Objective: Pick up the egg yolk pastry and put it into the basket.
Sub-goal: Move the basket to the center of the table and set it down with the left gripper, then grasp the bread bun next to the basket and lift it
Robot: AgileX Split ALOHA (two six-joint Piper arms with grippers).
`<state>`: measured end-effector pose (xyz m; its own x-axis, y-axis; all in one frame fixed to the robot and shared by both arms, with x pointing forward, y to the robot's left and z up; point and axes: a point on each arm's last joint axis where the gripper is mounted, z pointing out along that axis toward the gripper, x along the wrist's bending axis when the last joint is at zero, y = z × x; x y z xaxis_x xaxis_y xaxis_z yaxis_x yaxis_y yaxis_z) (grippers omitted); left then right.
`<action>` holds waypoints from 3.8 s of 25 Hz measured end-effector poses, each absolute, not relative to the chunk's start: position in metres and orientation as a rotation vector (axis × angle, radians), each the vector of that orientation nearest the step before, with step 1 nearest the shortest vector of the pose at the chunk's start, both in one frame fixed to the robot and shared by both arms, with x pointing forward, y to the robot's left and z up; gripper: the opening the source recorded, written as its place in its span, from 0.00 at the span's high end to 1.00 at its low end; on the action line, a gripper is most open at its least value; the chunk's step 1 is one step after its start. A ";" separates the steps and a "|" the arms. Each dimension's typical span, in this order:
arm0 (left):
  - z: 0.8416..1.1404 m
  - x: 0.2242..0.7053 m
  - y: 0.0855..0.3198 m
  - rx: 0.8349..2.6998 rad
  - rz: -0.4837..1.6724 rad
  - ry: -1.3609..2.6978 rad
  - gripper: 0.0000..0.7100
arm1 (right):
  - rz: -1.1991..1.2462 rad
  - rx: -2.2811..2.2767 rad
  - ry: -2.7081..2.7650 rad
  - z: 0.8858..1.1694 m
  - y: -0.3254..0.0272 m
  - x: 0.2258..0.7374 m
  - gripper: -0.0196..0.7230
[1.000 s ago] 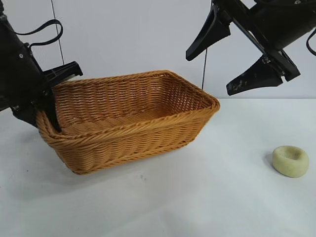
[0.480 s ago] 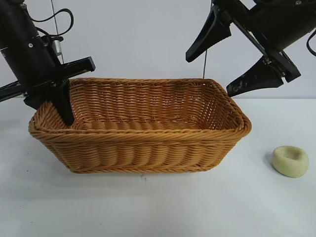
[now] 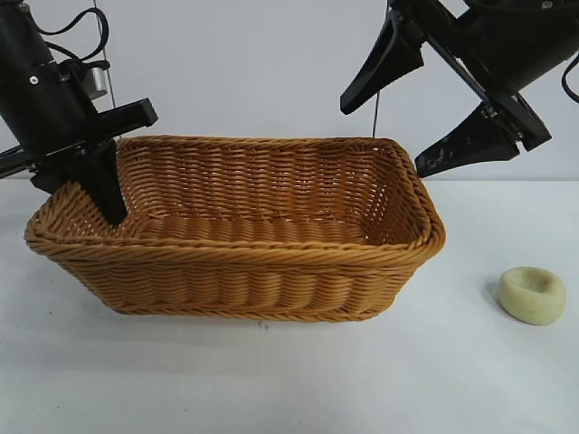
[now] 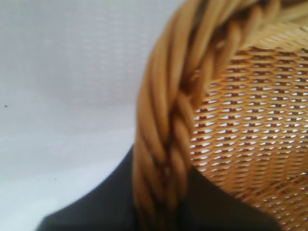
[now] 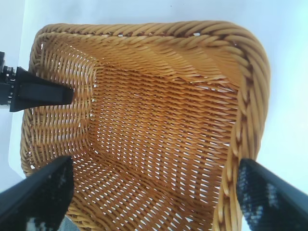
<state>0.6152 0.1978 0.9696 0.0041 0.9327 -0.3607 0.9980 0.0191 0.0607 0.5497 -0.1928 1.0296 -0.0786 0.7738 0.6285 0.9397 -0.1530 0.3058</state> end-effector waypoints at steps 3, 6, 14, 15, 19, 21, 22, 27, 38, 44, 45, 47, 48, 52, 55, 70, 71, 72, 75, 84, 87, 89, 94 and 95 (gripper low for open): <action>0.966 0.618 0.197 1.978 -0.299 2.004 0.88 | -1.053 -1.960 -1.876 1.030 -0.193 0.550 0.09; 0.950 0.621 0.196 1.991 -0.334 2.021 0.88 | -1.053 -1.960 -1.876 1.030 -0.193 0.550 0.09; 0.914 0.629 0.196 2.034 -0.338 2.020 0.88 | -1.052 -1.960 -1.875 1.030 -0.193 0.550 0.09; 0.913 0.629 0.196 2.038 -0.338 2.017 0.88 | -1.051 -1.959 -1.875 1.030 -0.193 0.550 0.09; 0.912 0.630 0.196 2.056 -0.330 1.994 0.88 | -1.050 -1.958 -1.875 1.030 -0.193 0.549 0.09; 0.912 0.630 0.196 2.055 -0.328 1.993 0.88 | -1.048 -1.958 -1.873 1.030 -0.193 0.549 0.09; 0.912 0.630 0.196 2.055 -0.328 1.993 0.88 | -1.048 -1.958 -1.873 1.030 -0.193 0.549 0.09; 0.913 0.630 0.196 2.053 -0.329 1.993 0.78 | -1.047 -1.961 -1.869 1.030 -0.193 0.549 0.09; 0.914 0.629 0.195 2.039 -0.353 1.993 0.12 | -1.043 -1.963 -1.863 1.029 -0.193 0.549 0.09; 0.944 0.627 0.194 2.058 -0.344 1.945 0.11 | -1.043 -1.963 -1.863 1.029 -0.193 0.549 0.09; 0.952 0.627 0.194 2.066 -0.334 1.928 0.11 | -1.043 -1.963 -1.863 1.029 -0.193 0.549 0.09; 0.973 0.628 0.194 2.075 -0.316 1.893 0.10 | -1.043 -1.963 -1.863 1.029 -0.193 0.549 0.09; 0.981 0.629 0.193 2.070 -0.304 1.878 0.10 | -1.043 -1.963 -1.863 1.029 -0.193 0.549 0.09; 1.019 0.636 0.192 2.048 -0.237 1.826 0.10 | -1.043 -1.963 -1.863 1.029 -0.193 0.549 0.09; 1.034 0.641 0.196 2.057 -0.154 1.845 0.10 | -1.043 -1.963 -1.863 1.029 -0.193 0.549 0.09; 1.037 0.652 0.283 2.107 0.227 2.129 0.10 | -1.042 -1.965 -1.861 1.029 -0.193 0.549 0.09; 1.037 0.652 0.288 2.098 0.232 2.141 0.10 | -1.042 -1.965 -1.861 1.029 -0.193 0.549 0.09; 1.037 0.652 0.291 2.091 0.233 2.148 0.10 | -1.042 -1.965 -1.861 1.029 -0.193 0.549 0.09; 1.037 0.652 0.295 2.094 0.236 2.148 0.10 | -1.042 -1.965 -1.861 1.029 -0.193 0.549 0.09; 1.071 0.612 0.296 2.081 0.290 2.118 0.10 | -1.041 -1.964 -1.863 1.029 -0.193 0.549 0.09; 1.084 0.578 0.298 2.087 0.307 2.106 0.10 | -1.040 -1.964 -1.863 1.029 -0.193 0.549 0.09; 1.094 0.548 0.299 2.087 0.329 2.094 0.10 | -1.040 -1.964 -1.863 1.029 -0.193 0.549 0.09; 1.112 0.470 0.301 2.047 0.401 2.052 0.10 | -1.040 -1.964 -1.864 1.029 -0.193 0.549 0.09; 1.113 0.454 0.301 2.038 0.415 2.042 0.10 | -1.040 -1.964 -1.864 1.029 -0.193 0.549 0.09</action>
